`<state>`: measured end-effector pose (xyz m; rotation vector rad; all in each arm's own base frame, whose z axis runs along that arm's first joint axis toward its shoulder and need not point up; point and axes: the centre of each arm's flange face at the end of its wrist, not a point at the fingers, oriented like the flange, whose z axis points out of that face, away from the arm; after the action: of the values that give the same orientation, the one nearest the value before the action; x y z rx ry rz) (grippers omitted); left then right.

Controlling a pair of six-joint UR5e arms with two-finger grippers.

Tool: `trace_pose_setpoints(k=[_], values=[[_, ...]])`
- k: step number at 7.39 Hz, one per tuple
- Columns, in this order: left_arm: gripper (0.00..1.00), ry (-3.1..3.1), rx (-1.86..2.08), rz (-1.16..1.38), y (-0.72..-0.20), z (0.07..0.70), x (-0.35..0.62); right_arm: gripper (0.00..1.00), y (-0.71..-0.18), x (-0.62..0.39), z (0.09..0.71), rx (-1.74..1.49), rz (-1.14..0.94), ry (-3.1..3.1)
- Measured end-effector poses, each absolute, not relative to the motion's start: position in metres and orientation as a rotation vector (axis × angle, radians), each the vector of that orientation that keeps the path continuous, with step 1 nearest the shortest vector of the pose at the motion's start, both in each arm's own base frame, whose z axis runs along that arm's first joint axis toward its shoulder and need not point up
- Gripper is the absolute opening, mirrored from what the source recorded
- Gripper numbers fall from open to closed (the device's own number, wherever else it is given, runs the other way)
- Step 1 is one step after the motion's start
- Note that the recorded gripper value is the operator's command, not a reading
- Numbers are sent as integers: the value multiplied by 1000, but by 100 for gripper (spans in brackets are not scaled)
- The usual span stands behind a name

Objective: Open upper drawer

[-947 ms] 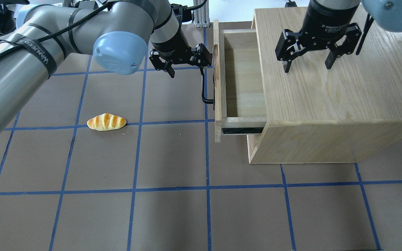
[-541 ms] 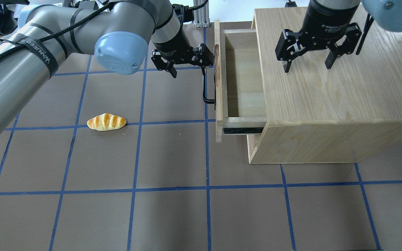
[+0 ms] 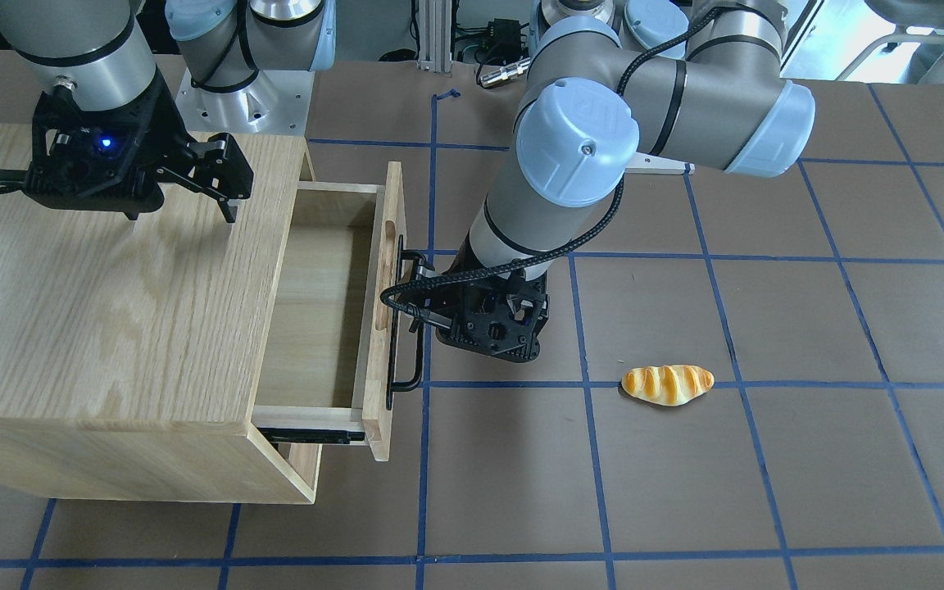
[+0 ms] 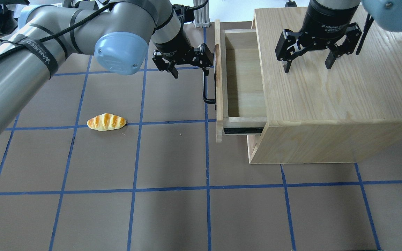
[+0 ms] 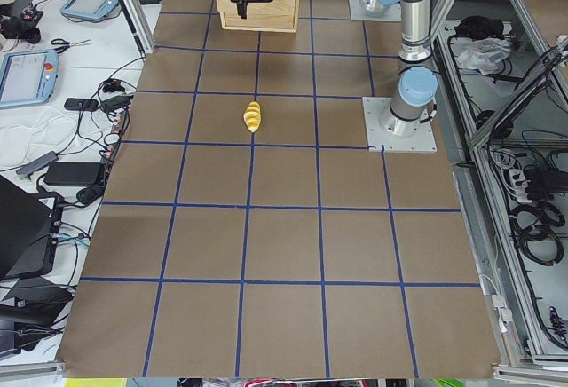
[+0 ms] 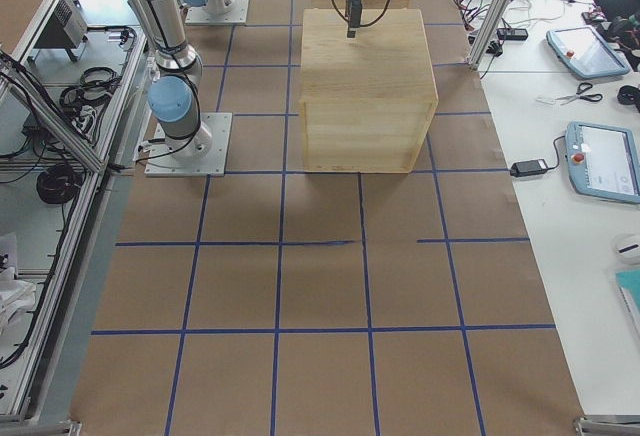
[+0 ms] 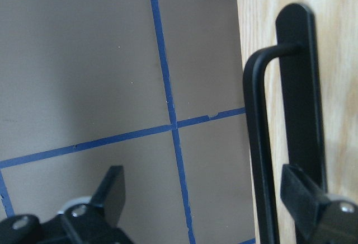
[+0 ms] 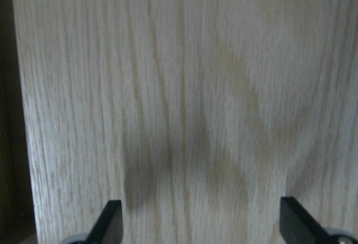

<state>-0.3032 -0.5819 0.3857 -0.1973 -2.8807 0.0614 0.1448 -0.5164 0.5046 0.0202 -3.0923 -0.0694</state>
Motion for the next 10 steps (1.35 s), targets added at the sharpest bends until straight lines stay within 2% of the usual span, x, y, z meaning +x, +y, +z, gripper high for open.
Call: trace_pose_setpoints(k=[10], values=[[100,-2977,-232,111,-587,389,-288,100,-516,145,505,21,-69,-3092]])
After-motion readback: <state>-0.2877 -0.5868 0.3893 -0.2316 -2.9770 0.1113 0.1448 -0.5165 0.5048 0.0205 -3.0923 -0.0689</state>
